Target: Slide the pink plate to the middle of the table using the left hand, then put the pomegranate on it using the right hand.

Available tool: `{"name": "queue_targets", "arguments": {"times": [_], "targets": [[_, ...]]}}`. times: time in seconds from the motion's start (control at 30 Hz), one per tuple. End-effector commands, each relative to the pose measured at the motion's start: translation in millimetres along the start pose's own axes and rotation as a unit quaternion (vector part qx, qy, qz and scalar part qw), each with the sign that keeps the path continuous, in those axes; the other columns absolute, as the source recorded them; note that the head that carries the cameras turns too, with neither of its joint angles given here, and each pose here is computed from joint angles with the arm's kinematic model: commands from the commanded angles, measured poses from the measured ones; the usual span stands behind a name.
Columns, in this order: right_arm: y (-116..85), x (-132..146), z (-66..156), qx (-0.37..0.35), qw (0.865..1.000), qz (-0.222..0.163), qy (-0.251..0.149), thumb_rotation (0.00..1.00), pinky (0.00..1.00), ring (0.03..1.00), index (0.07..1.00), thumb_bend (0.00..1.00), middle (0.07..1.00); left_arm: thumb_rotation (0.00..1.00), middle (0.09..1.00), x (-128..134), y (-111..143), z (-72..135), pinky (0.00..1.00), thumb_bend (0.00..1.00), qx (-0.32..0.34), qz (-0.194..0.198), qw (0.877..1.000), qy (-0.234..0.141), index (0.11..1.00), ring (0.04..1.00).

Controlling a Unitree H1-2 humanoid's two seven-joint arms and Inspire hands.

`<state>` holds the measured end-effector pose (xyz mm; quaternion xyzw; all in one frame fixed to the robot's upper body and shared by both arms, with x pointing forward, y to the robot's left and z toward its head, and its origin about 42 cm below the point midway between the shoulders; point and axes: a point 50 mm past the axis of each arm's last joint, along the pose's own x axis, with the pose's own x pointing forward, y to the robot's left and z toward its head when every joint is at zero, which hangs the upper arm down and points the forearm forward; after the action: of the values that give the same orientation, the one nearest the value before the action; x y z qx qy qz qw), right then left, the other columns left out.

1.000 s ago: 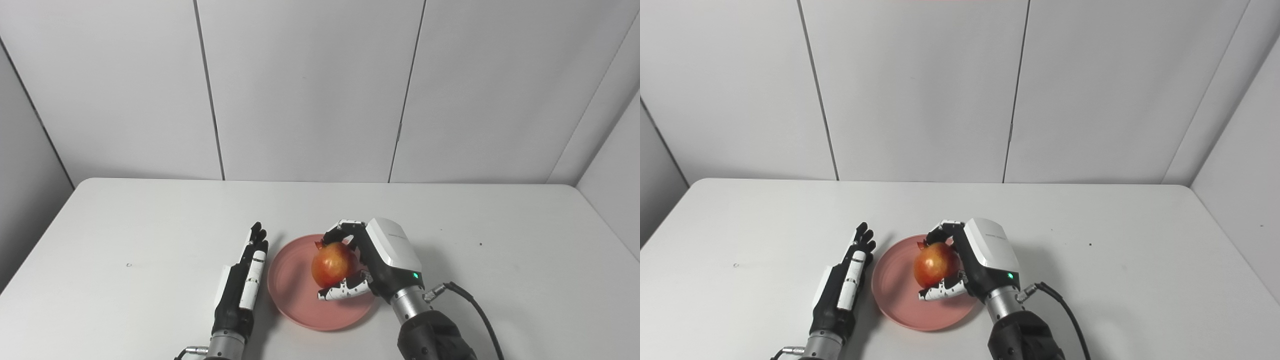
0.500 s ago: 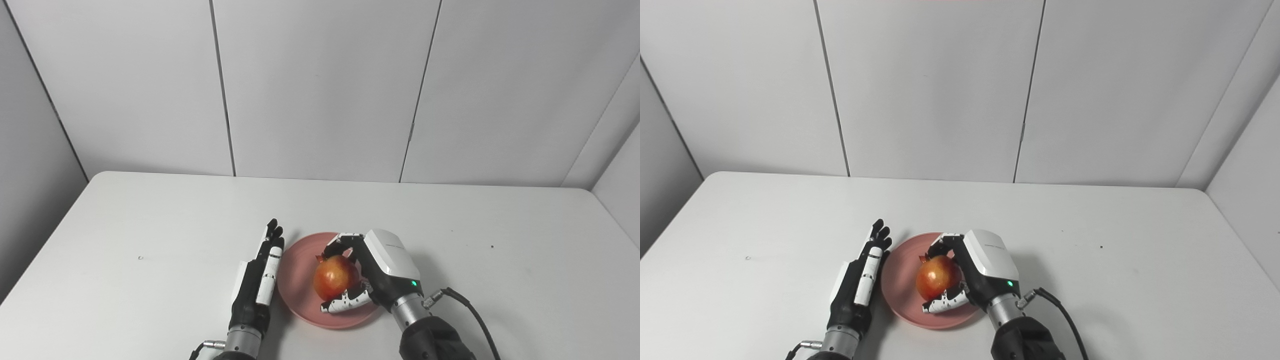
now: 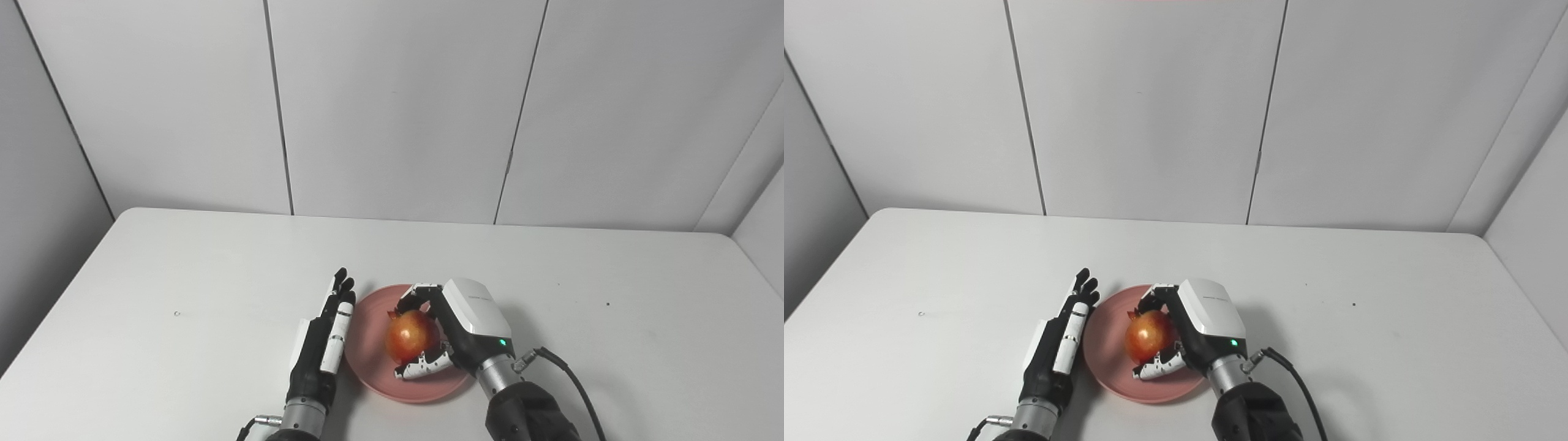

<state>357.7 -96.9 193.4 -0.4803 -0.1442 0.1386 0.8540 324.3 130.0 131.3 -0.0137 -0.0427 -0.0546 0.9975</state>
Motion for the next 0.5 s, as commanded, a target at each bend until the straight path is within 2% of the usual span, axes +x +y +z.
{"name": "queue_targets", "arguments": {"times": [0.0, 0.07, 0.1, 0.13, 0.23, 0.37, 0.47], "targets": [[-16.8, 10.6, 15.0, -0.017, 0.999, -0.025, -0.038, 0.00, 0.25, 0.368, 0.516, 0.53, 0.461, 1.00, 0.980, 6.8, -7.5, 13.3, 0.98, 0.40, -0.001, -0.003, 1.000, -0.027, 0.971, 0.972], [-16.6, 10.6, 15.8, -0.023, 0.999, -0.022, -0.037, 0.00, 0.21, 0.322, 0.501, 0.53, 0.471, 1.00, 0.979, 6.9, -7.7, 13.7, 0.98, 0.40, -0.002, -0.002, 1.000, -0.027, 0.970, 0.972], [-16.6, 10.5, 15.9, -0.027, 0.999, -0.017, -0.036, 0.00, 0.22, 0.342, 0.497, 0.53, 0.477, 1.00, 0.979, 6.9, -7.7, 13.8, 0.98, 0.40, -0.003, -0.002, 1.000, -0.027, 0.970, 0.972], [-16.6, 10.2, 16.1, -0.031, 0.999, -0.011, -0.035, 0.06, 0.34, 0.467, 0.610, 0.67, 0.575, 1.00, 0.979, 7.0, -7.7, 13.8, 0.98, 0.40, -0.003, -0.002, 1.000, -0.028, 0.969, 0.972], [-17.9, 8.6, 16.6, -0.036, 0.999, 0.012, -0.028, 0.15, 0.56, 0.679, 0.725, 0.77, 0.747, 1.00, 0.978, 7.3, -7.4, 13.5, 0.98, 0.40, 0.000, -0.003, 1.000, -0.028, 0.970, 0.974], [-20.1, 6.1, 18.3, -0.042, 0.998, 0.038, -0.017, 0.24, 0.65, 0.763, 0.796, 0.81, 0.808, 1.00, 0.977, 7.6, -7.2, 13.8, 0.98, 0.40, -0.001, -0.003, 1.000, -0.028, 0.968, 0.973], [-21.9, 3.5, 19.3, -0.050, 0.997, 0.064, -0.014, 0.31, 0.77, 0.833, 0.861, 0.85, 0.859, 1.00, 0.982, 7.6, -6.9, 13.8, 0.98, 0.41, -0.001, -0.004, 1.000, -0.028, 0.971, 0.978]]}}
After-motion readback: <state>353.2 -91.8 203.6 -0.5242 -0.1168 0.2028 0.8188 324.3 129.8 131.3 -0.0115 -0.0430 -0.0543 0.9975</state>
